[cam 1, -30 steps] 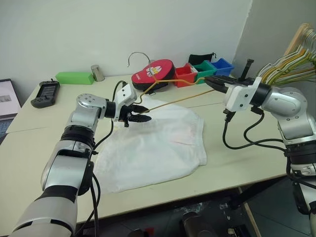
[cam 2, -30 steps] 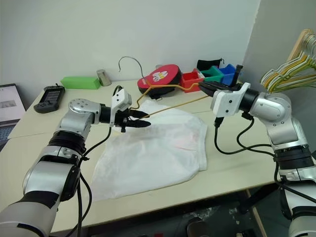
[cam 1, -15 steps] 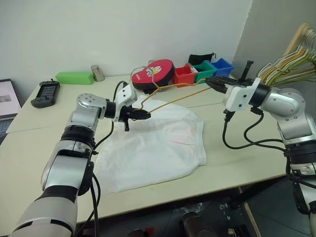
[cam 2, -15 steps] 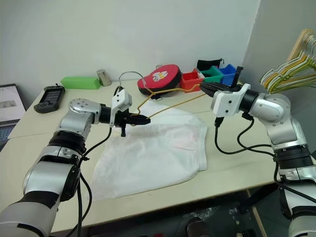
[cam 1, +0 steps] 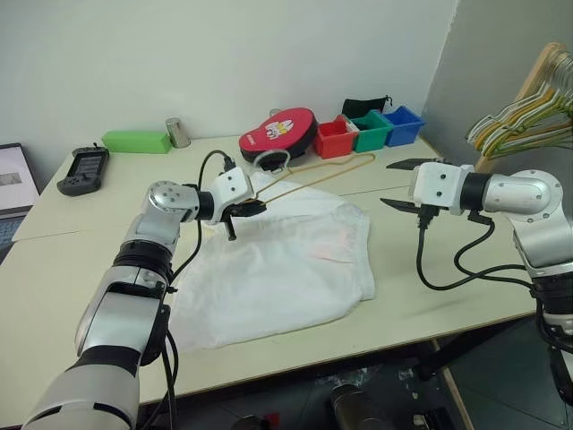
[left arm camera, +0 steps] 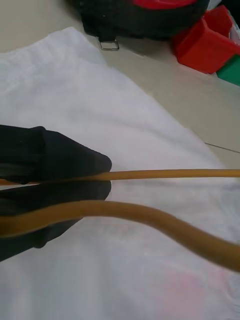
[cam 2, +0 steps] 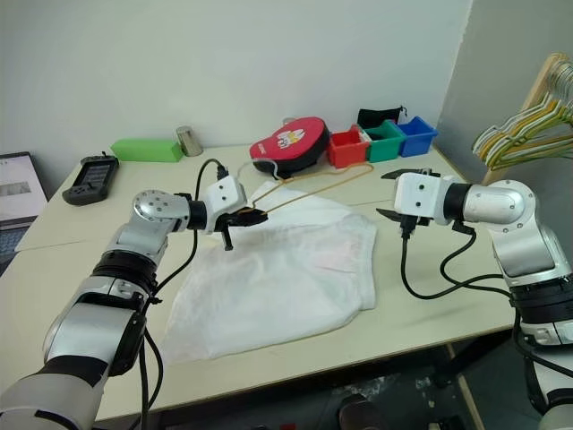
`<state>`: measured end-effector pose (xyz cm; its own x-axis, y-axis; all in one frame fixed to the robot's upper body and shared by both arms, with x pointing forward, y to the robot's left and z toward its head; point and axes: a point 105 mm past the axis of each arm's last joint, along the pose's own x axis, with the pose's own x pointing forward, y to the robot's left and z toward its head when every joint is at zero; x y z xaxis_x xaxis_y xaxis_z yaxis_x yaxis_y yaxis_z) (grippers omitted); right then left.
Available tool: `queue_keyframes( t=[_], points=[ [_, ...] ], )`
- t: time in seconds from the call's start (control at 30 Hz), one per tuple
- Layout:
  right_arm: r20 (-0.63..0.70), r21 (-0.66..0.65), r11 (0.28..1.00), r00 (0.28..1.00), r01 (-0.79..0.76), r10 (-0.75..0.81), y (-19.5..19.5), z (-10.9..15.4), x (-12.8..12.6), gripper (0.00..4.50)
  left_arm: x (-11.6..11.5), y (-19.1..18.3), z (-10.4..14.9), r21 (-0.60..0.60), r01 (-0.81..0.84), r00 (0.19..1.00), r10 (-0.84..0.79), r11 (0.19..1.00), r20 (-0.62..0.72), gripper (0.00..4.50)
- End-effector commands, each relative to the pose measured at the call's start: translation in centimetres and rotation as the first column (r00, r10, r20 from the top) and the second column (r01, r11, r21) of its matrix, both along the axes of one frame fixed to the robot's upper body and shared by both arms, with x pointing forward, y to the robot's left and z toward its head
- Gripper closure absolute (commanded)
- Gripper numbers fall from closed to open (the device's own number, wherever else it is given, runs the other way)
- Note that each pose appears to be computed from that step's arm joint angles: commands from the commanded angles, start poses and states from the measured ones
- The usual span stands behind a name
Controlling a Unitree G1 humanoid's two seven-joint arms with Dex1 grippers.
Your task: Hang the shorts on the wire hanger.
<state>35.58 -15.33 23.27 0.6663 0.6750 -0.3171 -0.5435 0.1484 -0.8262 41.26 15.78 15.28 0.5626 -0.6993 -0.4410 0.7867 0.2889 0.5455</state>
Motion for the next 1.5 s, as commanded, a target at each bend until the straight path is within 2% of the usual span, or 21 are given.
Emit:
queue_keyframes(
  t=[0.03,0.13,0.2,0.3,0.4,0.63,0.87,0.97,1.4,1.5],
  points=[
    [0.018,0.027,1.000,1.000,0.008,-0.009,0.5,2.5,-0.3,0.71,-0.1,-1.1,1.6,0.093,0.053,0.986,-0.066,0.994,0.154,4.50],
    [-0.010,0.018,0.999,1.000,0.027,-0.026,0.8,2.0,-0.1,0.71,0.0,-1.8,1.8,0.071,0.058,0.983,-0.069,0.996,0.172,4.50],
    [-0.017,-0.008,0.998,0.998,0.058,-0.058,0.7,1.0,0.5,0.71,-0.3,-2.3,1.8,0.125,0.084,0.970,-0.110,0.989,0.216,4.50],
    [-0.051,-0.051,0.994,0.993,0.100,-0.102,0.3,-0.3,1.2,0.71,-0.5,-3.5,2.5,0.094,0.102,0.962,-0.122,0.990,0.245,4.50],
    [-0.045,-0.104,0.987,0.991,0.119,-0.124,0.2,-1.3,1.9,0.71,-0.9,-4.1,2.3,0.130,0.132,0.953,-0.162,0.983,0.257,4.50],
    [0.044,-0.170,0.977,0.991,0.133,-0.127,0.8,-0.8,3.2,0.71,-1.0,-4.2,2.1,0.164,0.133,0.951,-0.172,0.977,0.257,4.50],
    [0.047,-0.200,0.973,0.993,0.114,-0.107,0.9,-0.7,2.9,0.71,-0.6,-3.6,1.8,0.208,0.102,0.951,-0.157,0.973,0.266,4.50],
    [0.046,-0.230,0.968,0.995,0.095,-0.087,1.1,-1.0,2.7,1.18,-0.4,-3.5,1.8,0.211,0.094,0.952,-0.150,0.973,0.267,4.50],
    [0.066,-0.299,0.949,0.994,0.100,-0.084,0.3,-1.8,2.8,4.37,-0.1,-3.9,2.1,0.209,0.096,0.946,-0.154,0.973,0.284,4.50],
    [0.067,-0.306,0.946,0.994,0.107,-0.090,0.1,-2.0,3.0,4.46,-0.2,-4.0,2.2,0.205,0.100,0.945,-0.158,0.974,0.288,4.50]
  ],
)
